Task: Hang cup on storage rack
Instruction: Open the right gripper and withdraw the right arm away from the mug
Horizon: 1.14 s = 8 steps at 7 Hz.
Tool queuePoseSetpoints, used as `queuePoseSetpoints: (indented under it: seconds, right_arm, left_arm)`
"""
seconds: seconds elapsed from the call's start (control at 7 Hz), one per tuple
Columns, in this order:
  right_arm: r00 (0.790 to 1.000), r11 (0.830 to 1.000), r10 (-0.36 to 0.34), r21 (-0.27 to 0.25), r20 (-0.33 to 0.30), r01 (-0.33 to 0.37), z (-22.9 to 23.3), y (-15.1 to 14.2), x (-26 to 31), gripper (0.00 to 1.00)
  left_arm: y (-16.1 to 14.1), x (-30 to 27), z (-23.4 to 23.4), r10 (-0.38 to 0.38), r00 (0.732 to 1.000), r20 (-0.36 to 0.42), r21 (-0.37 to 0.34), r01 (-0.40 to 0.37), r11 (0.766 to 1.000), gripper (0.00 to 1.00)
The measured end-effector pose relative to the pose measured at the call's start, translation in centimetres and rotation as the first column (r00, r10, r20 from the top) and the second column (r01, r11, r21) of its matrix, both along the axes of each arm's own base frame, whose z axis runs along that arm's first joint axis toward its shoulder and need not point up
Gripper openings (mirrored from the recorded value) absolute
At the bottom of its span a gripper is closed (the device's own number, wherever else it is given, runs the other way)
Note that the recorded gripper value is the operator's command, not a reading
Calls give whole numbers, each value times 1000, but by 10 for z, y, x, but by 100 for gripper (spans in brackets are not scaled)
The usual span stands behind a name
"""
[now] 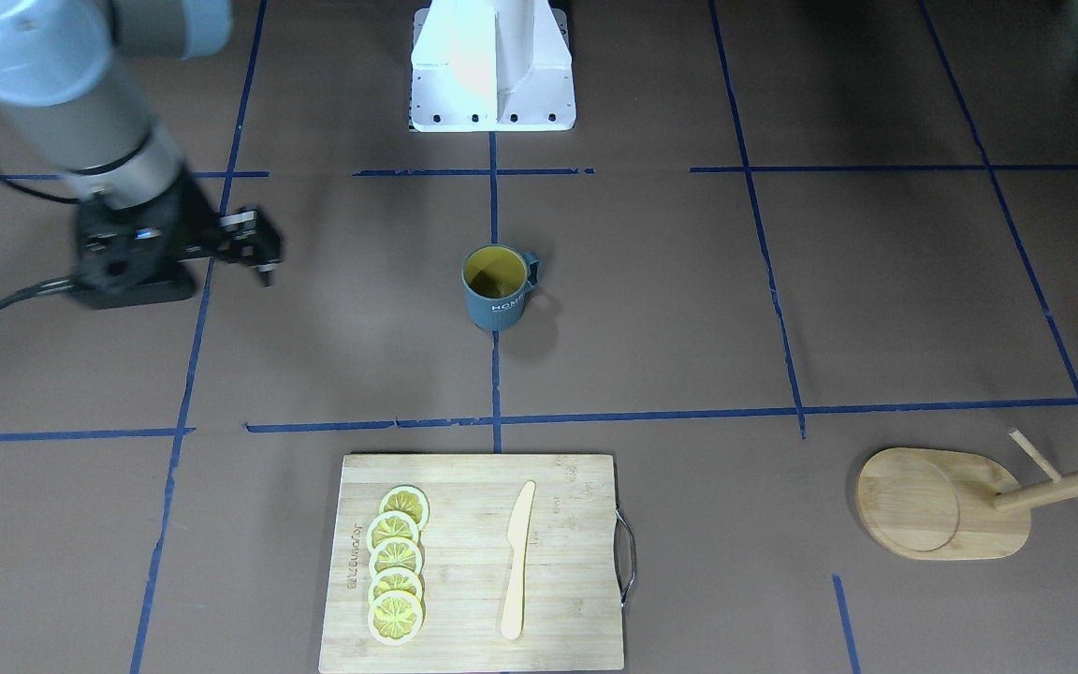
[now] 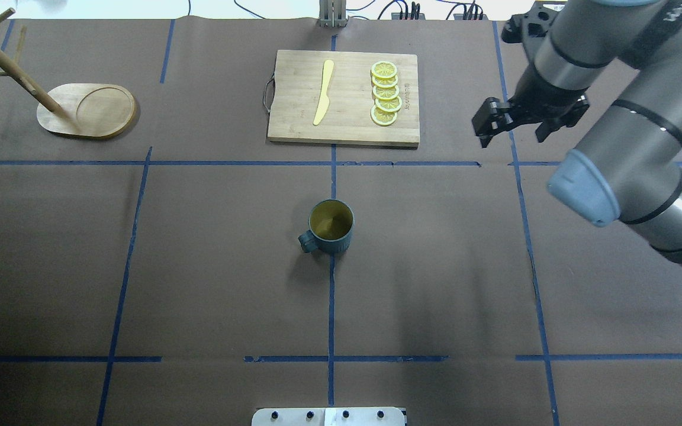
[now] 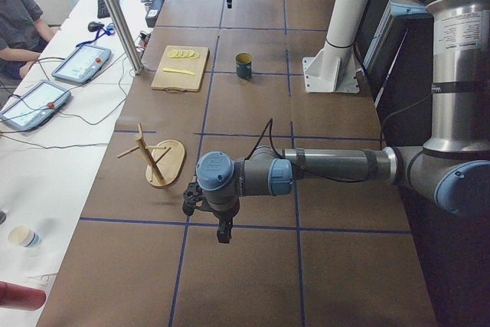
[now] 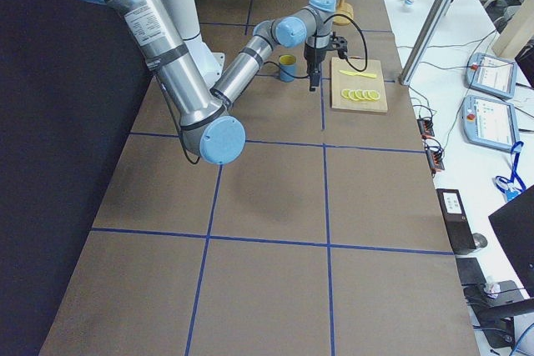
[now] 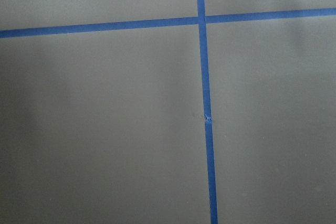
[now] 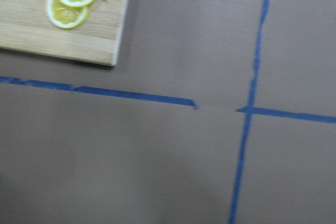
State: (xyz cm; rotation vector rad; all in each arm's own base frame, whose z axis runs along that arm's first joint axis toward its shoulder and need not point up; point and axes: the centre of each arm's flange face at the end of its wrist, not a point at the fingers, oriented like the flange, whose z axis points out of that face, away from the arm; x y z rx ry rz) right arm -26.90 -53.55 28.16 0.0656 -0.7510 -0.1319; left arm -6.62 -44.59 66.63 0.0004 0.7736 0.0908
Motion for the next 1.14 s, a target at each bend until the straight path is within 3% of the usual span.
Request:
queuePoseSetpoints:
  seconds: [0.29, 0.43, 0.86, 1.14]
  right_arm:
    - [995, 994, -95, 57, -40, 97, 84, -12, 93, 100]
    - [993, 992, -108, 55, -56, 111, 124, -7, 134, 100]
    - [991, 994, -104, 9, -84, 105, 252, 56, 246, 100]
    - [993, 996, -86, -14, -86, 85, 312, 108, 300, 100]
  left_arm:
    - [-6, -2, -4, -1, 999, 44, 18, 0, 1000, 100]
    - [-9, -2, -7, -2, 999, 46, 35, 0, 999, 100]
    - [-24, 1, -28, -4, 999, 42, 207, -5, 978, 100]
    - [-31, 9, -40, 17, 1000, -1, 263, -16, 965, 100]
